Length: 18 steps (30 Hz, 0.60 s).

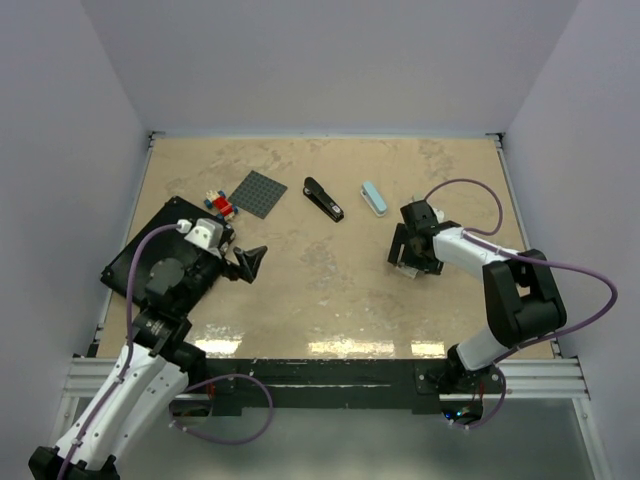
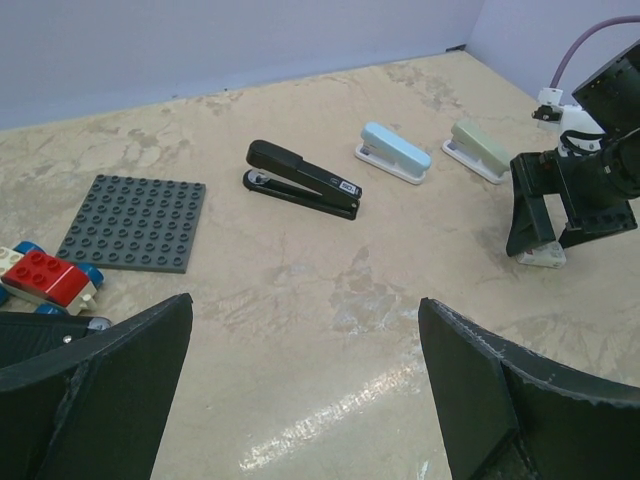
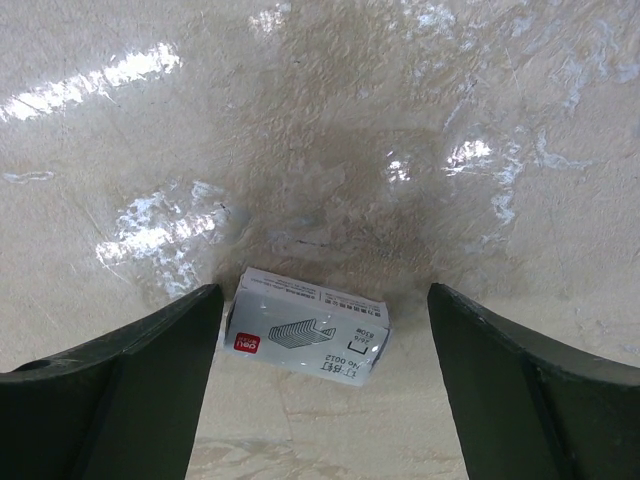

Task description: Load the staples into the stapler

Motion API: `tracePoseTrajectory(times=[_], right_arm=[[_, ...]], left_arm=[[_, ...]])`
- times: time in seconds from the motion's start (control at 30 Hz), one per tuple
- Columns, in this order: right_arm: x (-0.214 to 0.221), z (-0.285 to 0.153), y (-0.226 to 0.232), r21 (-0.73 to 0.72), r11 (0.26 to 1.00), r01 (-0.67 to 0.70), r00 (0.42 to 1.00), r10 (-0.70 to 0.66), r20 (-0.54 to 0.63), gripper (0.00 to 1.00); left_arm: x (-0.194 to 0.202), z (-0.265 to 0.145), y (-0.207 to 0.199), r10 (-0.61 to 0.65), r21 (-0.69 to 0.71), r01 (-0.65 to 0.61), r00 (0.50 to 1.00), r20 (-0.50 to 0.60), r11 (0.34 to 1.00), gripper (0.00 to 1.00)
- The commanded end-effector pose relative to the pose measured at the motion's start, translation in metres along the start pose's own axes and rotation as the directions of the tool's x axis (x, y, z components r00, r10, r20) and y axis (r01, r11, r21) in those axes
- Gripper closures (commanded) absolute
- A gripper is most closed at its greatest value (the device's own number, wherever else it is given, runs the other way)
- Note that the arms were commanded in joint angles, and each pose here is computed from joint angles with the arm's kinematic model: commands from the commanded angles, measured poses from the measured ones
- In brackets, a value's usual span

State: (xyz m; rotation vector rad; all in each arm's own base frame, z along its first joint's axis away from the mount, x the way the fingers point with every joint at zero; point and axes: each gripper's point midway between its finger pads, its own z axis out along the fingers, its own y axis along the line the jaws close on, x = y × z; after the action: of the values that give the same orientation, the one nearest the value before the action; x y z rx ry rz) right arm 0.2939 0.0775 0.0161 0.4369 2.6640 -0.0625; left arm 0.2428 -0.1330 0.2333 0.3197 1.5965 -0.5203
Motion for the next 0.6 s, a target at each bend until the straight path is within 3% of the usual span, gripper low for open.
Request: tracePoseTrajectory(times=[0.0, 0.57], right_arm=[[-0.002, -0.003, 0.013, -0.054, 0.998, 0.025, 1.0, -0.025, -0.002, 0.14], [0.011, -0.012, 0.031, -0.068, 0.989, 0.13, 0.991, -0.131, -0.01, 0.31]], left_arm=[[-0.01, 0.006, -0.005, 0.021, 0.035, -0.023, 0.998, 0.052, 0.999, 0.0], [-0.007, 0.012, -0.009, 0.036, 0.066, -0.038, 0.999, 0.041, 0.997, 0.0]])
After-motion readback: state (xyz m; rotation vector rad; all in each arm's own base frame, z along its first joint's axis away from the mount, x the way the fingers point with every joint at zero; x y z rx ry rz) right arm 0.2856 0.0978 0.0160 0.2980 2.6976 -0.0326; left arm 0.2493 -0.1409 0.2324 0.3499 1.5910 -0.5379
